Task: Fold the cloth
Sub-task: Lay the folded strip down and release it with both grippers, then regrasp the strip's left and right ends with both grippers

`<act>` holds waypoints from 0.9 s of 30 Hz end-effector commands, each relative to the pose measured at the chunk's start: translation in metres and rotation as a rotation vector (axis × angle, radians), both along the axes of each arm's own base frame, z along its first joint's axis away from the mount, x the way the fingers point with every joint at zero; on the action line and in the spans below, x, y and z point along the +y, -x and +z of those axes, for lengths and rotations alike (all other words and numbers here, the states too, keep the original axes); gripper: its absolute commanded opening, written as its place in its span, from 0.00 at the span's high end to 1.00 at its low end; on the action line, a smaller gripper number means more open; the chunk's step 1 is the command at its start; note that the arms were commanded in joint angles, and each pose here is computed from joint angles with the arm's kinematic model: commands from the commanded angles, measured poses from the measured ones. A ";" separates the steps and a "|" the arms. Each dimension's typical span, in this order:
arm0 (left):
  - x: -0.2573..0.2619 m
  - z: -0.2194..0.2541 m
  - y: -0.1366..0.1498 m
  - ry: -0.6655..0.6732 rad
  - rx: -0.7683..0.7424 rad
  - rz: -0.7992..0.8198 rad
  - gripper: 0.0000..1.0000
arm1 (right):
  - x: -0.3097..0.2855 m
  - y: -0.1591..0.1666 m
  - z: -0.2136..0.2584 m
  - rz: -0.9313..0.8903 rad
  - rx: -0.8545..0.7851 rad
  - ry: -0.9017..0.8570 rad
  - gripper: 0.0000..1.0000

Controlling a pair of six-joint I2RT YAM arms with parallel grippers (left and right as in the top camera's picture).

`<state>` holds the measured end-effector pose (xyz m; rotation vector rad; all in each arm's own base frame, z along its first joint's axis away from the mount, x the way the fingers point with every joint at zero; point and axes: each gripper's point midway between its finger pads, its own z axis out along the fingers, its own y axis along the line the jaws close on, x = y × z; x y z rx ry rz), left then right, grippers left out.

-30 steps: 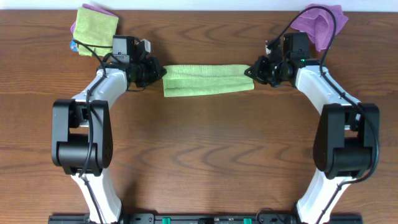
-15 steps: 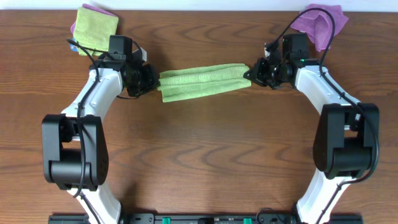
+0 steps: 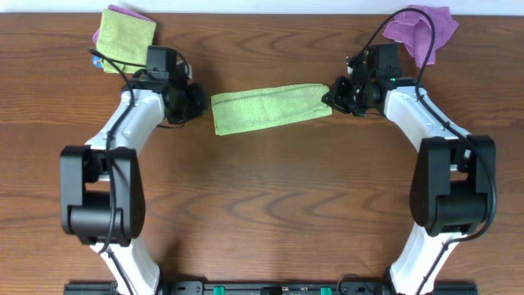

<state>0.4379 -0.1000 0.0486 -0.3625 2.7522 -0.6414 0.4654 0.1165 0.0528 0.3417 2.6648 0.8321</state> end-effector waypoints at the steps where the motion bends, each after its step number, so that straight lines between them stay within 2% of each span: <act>1: -0.014 -0.013 0.000 -0.011 0.010 -0.047 0.94 | -0.003 -0.005 -0.008 0.005 -0.007 0.032 0.98; 4: -0.018 -0.011 -0.006 -0.007 -0.017 -0.046 0.94 | -0.003 -0.007 -0.008 0.007 -0.018 0.040 0.99; 5: -0.018 -0.010 -0.008 -0.004 -0.024 -0.040 0.94 | -0.004 -0.007 -0.008 0.006 -0.021 0.043 0.82; 7: -0.017 -0.009 -0.011 0.000 -0.034 -0.030 0.94 | -0.004 -0.008 -0.008 0.005 -0.025 0.043 0.11; 8: -0.017 -0.008 -0.012 0.001 -0.037 -0.029 0.94 | -0.005 -0.009 -0.007 0.004 -0.029 0.043 0.01; 9: -0.016 -0.007 -0.014 0.002 -0.040 -0.027 0.92 | -0.006 -0.010 -0.006 0.000 -0.033 0.042 0.01; 11: -0.016 -0.001 -0.018 0.009 -0.054 -0.026 0.88 | -0.010 -0.013 -0.003 -0.006 -0.039 0.032 0.01; 16: -0.017 0.032 -0.029 0.025 -0.139 -0.048 0.64 | -0.023 -0.024 0.016 -0.028 -0.061 0.002 0.01; 17: -0.019 0.038 -0.030 0.022 -0.156 -0.060 0.63 | -0.027 -0.025 0.020 -0.021 -0.067 0.010 0.08; 18: -0.021 0.041 -0.029 0.021 -0.162 -0.066 0.75 | -0.028 -0.025 0.022 -0.017 -0.064 0.014 0.20; 19: -0.025 0.041 -0.028 0.017 -0.167 -0.083 0.94 | -0.030 -0.025 0.024 -0.012 -0.062 0.019 0.44; 21: -0.031 0.037 -0.026 -0.004 -0.164 -0.099 0.94 | -0.030 -0.024 0.027 -0.008 -0.057 0.021 0.92; 22: -0.032 0.032 -0.025 -0.036 -0.158 -0.101 0.94 | -0.030 -0.025 0.027 -0.007 -0.057 0.021 0.98; 27: -0.040 0.022 -0.017 -0.205 -0.168 -0.160 0.94 | -0.027 -0.024 0.024 0.003 -0.063 0.070 0.98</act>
